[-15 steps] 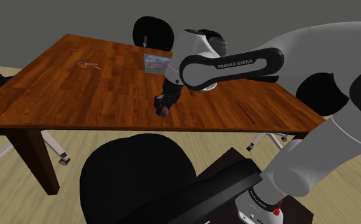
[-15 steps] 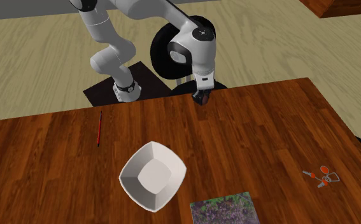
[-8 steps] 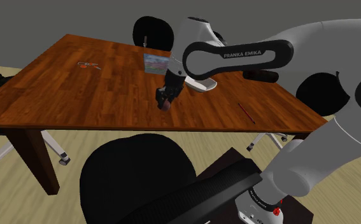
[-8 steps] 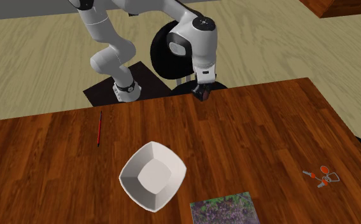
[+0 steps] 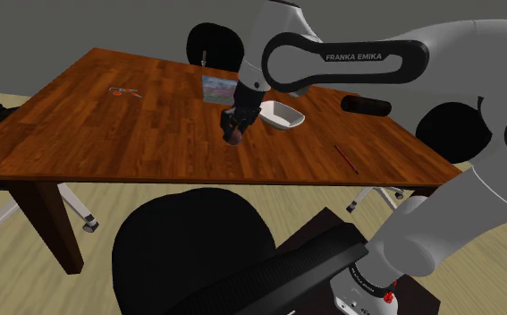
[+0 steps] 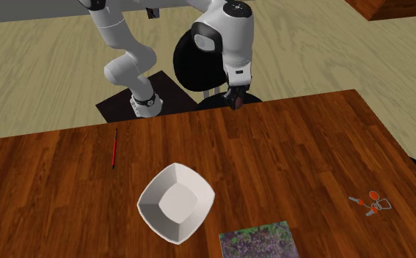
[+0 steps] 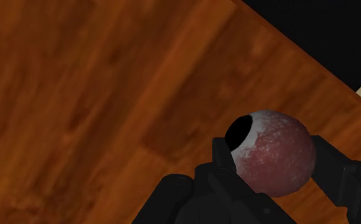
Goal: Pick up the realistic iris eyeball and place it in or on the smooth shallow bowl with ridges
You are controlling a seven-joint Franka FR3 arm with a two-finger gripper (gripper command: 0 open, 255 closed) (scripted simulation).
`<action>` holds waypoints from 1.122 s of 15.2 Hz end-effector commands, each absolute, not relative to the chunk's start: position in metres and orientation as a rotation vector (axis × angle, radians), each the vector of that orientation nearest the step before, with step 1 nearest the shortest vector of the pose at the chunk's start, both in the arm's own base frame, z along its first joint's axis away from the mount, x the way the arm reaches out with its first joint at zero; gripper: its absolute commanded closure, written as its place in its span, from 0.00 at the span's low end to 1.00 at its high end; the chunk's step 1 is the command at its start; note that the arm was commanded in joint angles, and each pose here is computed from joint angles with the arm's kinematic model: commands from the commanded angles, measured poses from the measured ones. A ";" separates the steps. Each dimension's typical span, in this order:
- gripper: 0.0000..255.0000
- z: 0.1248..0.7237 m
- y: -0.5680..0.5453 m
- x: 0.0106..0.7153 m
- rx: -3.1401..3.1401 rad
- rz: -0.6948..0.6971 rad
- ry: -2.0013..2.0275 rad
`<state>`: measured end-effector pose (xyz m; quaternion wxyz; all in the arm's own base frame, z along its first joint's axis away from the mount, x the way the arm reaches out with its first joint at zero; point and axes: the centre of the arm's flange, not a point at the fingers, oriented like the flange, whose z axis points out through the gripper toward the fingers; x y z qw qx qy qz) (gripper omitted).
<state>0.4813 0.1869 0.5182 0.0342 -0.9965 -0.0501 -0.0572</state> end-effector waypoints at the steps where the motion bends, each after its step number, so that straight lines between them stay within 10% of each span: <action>1: 1.00 0.528 0.186 0.482 -3.064 -0.175 -0.154; 17: 1.00 0.562 0.073 0.518 -3.064 -0.175 -0.154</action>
